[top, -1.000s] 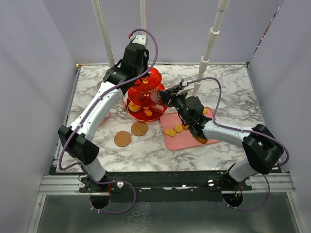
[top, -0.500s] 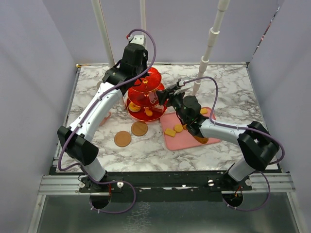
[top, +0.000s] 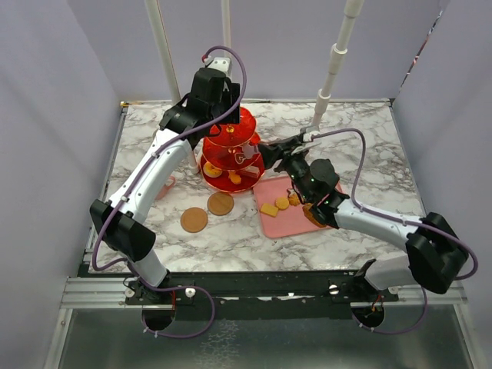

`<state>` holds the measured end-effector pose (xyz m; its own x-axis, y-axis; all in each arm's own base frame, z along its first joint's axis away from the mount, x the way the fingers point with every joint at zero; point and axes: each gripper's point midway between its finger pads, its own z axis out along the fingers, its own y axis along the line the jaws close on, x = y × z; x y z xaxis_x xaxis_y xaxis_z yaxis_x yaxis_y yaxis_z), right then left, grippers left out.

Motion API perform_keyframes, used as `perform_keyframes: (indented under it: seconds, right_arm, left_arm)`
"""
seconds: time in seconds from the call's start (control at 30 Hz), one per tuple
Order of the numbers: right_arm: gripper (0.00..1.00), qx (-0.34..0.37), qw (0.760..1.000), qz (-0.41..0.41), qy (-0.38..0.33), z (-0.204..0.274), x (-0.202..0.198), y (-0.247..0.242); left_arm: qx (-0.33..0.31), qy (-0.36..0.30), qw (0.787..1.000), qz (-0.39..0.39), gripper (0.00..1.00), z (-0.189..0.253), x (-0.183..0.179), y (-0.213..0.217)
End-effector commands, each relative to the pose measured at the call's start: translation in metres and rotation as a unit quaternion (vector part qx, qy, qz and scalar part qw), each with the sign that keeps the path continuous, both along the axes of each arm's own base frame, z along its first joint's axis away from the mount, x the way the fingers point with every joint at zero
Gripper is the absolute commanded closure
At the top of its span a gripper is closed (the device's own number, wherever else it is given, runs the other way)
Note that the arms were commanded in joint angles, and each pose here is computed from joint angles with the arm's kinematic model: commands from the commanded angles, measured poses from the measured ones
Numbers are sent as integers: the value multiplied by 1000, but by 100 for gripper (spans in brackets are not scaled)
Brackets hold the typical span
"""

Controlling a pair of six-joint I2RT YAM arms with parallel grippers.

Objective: Serve the afternoon tea
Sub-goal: Adjust the desert table at the center of the board.

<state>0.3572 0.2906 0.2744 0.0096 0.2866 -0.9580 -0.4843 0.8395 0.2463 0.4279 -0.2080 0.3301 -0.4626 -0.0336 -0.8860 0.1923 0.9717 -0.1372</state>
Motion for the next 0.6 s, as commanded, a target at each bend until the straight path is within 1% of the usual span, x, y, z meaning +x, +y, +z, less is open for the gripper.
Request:
perform_keyframes:
  seconds: [0.0, 0.07, 0.1, 0.17, 0.27, 0.33, 0.43, 0.5, 0.57]
  right_arm:
    - [39, 7, 1000, 3, -1, 8, -22, -18]
    - [39, 4, 1000, 0, 6, 4, -30, -27]
    - [39, 3, 1000, -1, 10, 3, -34, -32]
    - [39, 3, 1000, -5, 17, 0, -42, -41]
    - [39, -1, 999, -19, 30, -8, -53, -58]
    - [39, -5, 999, -34, 40, -16, -59, -71]
    - [39, -13, 997, -57, 56, -33, -68, -90]
    - [39, -16, 995, -68, 65, -41, -72, -99]
    - [39, -17, 994, -76, 71, -47, -75, -106]
  left_arm:
    - [24, -11, 998, -49, 25, 19, -10, 6]
    - [38, -15, 996, -73, 13, 19, -14, 5]
    - [44, -16, 995, -90, 10, 19, -17, 3]
    - [62, -20, 987, -149, 9, 16, -25, -6]
    - [110, -21, 963, -246, 9, 3, -37, -17]
    - [154, -24, 944, -290, 8, -7, -43, -15]
    - [197, -34, 918, -342, 5, -22, -50, -10]
    - [210, -34, 909, -358, 4, -29, -51, -8]
    - [210, -32, 907, -365, 4, -31, -49, -7]
